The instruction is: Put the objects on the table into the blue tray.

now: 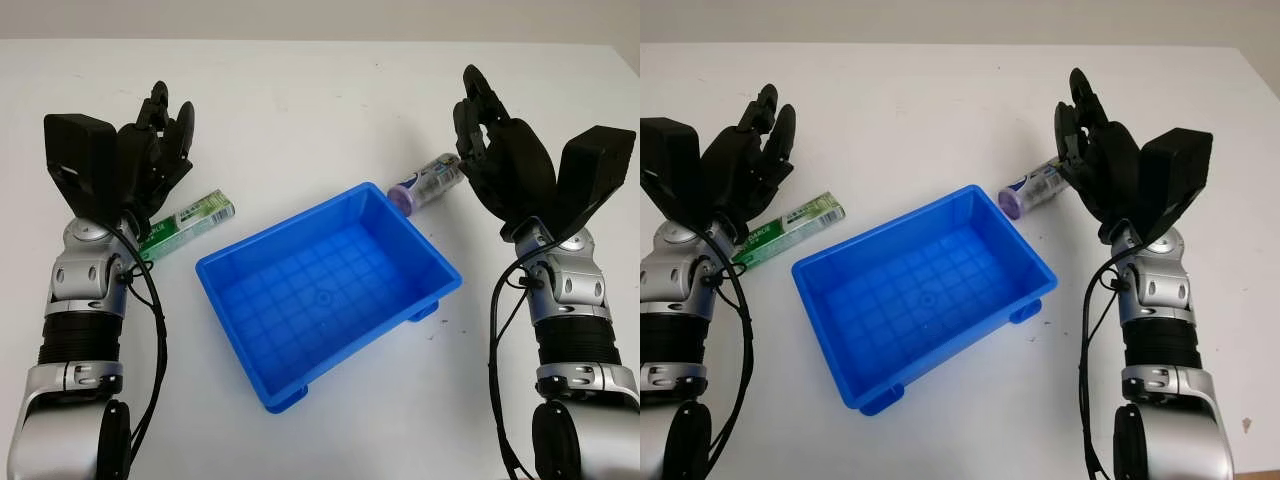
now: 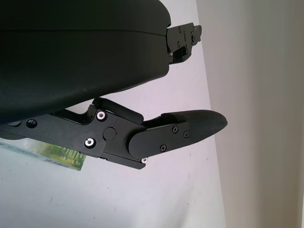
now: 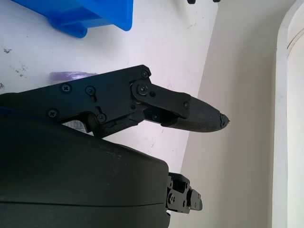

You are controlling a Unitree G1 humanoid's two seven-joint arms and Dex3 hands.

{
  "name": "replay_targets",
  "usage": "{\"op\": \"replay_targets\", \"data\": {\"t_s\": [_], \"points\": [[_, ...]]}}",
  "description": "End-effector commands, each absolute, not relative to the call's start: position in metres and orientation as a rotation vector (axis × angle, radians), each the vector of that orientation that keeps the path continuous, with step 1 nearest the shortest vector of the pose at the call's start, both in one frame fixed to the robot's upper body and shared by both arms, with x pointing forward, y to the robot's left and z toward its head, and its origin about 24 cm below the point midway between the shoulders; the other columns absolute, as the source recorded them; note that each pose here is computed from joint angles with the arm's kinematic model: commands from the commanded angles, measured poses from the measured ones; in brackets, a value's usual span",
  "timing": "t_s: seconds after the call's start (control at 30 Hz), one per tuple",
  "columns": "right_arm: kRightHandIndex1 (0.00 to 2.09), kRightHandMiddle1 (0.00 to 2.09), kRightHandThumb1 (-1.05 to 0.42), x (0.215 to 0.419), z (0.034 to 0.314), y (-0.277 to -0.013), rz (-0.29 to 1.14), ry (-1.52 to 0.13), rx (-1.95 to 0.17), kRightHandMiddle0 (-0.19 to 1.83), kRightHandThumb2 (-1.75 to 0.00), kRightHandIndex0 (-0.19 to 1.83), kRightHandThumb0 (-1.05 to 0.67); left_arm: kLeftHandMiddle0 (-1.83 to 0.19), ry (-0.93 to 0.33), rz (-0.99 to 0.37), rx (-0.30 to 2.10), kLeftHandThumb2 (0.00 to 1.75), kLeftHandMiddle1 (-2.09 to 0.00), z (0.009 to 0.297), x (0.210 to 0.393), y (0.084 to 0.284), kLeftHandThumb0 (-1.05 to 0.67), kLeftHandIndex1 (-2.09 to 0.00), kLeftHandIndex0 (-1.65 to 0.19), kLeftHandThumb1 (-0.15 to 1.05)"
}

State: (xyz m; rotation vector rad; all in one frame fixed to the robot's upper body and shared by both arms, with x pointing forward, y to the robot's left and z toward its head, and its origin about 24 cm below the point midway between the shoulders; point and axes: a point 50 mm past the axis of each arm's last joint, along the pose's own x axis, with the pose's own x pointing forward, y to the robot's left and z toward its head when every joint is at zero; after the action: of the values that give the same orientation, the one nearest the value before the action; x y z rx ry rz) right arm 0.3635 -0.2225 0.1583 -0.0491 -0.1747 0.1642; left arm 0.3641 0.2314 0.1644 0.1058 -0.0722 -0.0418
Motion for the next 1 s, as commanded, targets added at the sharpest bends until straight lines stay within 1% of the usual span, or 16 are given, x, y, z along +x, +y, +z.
{"op": "replay_targets", "data": {"t_s": [0.0, 0.23, 0.27, 0.33, 0.4, 0.47, 0.5, 0.57, 0.6, 0.63, 0.7, 0.73, 0.77, 0.83, 0.9, 0.97], "points": [[0.02, 0.03, -1.05, 0.363, 0.158, -0.223, 0.162, -0.182, -0.048, -0.19, -0.66, -0.19, -0.65, 0.19, -0.093, -0.042, 0.116, 0.60, 0.00, 0.169, 0.363, 0.232, -0.68, 0.00, 0.19, 1.05], [0.04, 0.03, -1.05, 0.364, 0.159, -0.226, 0.176, -0.172, -0.019, -0.19, -0.65, -0.19, -0.65, 0.19, -0.092, -0.047, 0.114, 0.61, 0.00, 0.170, 0.365, 0.230, -0.66, 0.00, 0.19, 1.05], [0.05, 0.04, -1.05, 0.365, 0.161, -0.227, 0.183, -0.176, -0.008, -0.17, -0.61, -0.17, -0.65, 0.19, -0.093, -0.048, 0.112, 0.61, 0.00, 0.170, 0.365, 0.229, -0.66, 0.00, 0.19, 1.05], [0.08, 0.07, -1.05, 0.366, 0.177, -0.230, 0.170, -0.214, -0.024, -0.10, -0.52, -0.11, -0.66, 0.19, -0.093, -0.048, 0.114, 0.62, 0.00, 0.170, 0.366, 0.229, -0.66, 0.00, 0.19, 1.05], [0.12, 0.11, -1.05, 0.366, 0.198, -0.236, 0.176, -0.289, -0.123, -0.01, -0.41, 0.00, -0.61, 0.19, -0.096, -0.050, 0.115, 0.62, 0.00, 0.170, 0.366, 0.229, -0.66, 0.00, 0.19, 1.05], [0.14, 0.13, -1.05, 0.367, 0.211, -0.239, 0.181, -0.331, -0.180, 0.05, -0.31, 0.06, -0.60, 0.19, -0.099, -0.048, 0.117, 0.62, 0.00, 0.171, 0.366, 0.230, -0.66, 0.00, 0.19, 1.05], [0.16, 0.17, -1.04, 0.368, 0.219, -0.241, 0.178, -0.354, -0.225, 0.12, -0.21, 0.12, -0.61, 0.19, -0.099, -0.046, 0.120, 0.62, 0.00, 0.171, 0.365, 0.230, -0.67, 0.00, 0.19, 1.05], [0.20, 0.22, -0.99, 0.369, 0.246, -0.244, 0.168, -0.416, -0.462, 0.20, -0.11, 0.21, -0.62, 0.19, -0.097, -0.049, 0.124, 0.61, 0.00, 0.172, 0.365, 0.230, -0.68, 0.00, 0.19, 1.05], [0.22, 0.25, -0.94, 0.369, 0.253, -0.244, 0.165, -0.431, -0.542, 0.24, -0.07, 0.26, -0.62, 0.19, -0.097, -0.051, 0.125, 0.62, 0.00, 0.172, 0.365, 0.230, -0.67, 0.00, 0.19, 1.05], [0.22, 0.26, -0.93, 0.370, 0.262, -0.243, 0.161, -0.435, -0.645, 0.26, -0.05, 0.27, -0.61, 0.19, -0.097, -0.054, 0.123, 0.62, 0.00, 0.172, 0.365, 0.230, -0.67, 0.00, 0.19, 1.05], [0.20, 0.27, -0.81, 0.372, 0.273, -0.242, 0.159, -0.439, -0.829, 0.27, -0.02, 0.26, -0.56, 0.19, -0.098, -0.059, 0.118, 0.63, 0.00, 0.172, 0.365, 0.229, -0.65, 0.00, 0.19, 1.05], [0.19, 0.26, -0.79, 0.373, 0.276, -0.241, 0.161, -0.445, -0.893, 0.27, -0.03, 0.27, -0.55, 0.19, -0.098, -0.060, 0.115, 0.63, 0.00, 0.172, 0.366, 0.229, -0.64, 0.00, 0.19, 1.05], [0.19, 0.26, -0.77, 0.374, 0.278, -0.239, 0.165, -0.448, -1.007, 0.28, -0.03, 0.27, -0.55, 0.19, -0.096, -0.061, 0.117, 0.63, 0.00, 0.172, 0.366, 0.229, -0.64, 0.00, 0.19, 1.05], [0.22, 0.24, -0.77, 0.375, 0.278, -0.237, 0.177, -0.451, -1.149, 0.28, -0.04, 0.35, -0.60, 0.19, -0.095, -0.063, 0.120, 0.64, 0.00, 0.172, 0.366, 0.229, -0.64, 0.00, 0.19, 1.05], [0.19, 0.23, -0.77, 0.378, 0.275, -0.234, 0.215, -0.423, -1.269, 0.29, -0.05, 0.32, -0.60, 0.19, -0.096, -0.065, 0.126, 0.64, 0.00, 0.173, 0.367, 0.228, -0.64, 0.00, 0.19, 1.05], [0.13, 0.19, -0.78, 0.380, 0.267, -0.229, 0.278, -0.383, -1.412, 0.26, -0.06, 0.24, -0.59, 0.19, -0.093, -0.064, 0.131, 0.64, 0.00, 0.174, 0.368, 0.228, -0.65, 0.00, 0.19, 1.05]]}}
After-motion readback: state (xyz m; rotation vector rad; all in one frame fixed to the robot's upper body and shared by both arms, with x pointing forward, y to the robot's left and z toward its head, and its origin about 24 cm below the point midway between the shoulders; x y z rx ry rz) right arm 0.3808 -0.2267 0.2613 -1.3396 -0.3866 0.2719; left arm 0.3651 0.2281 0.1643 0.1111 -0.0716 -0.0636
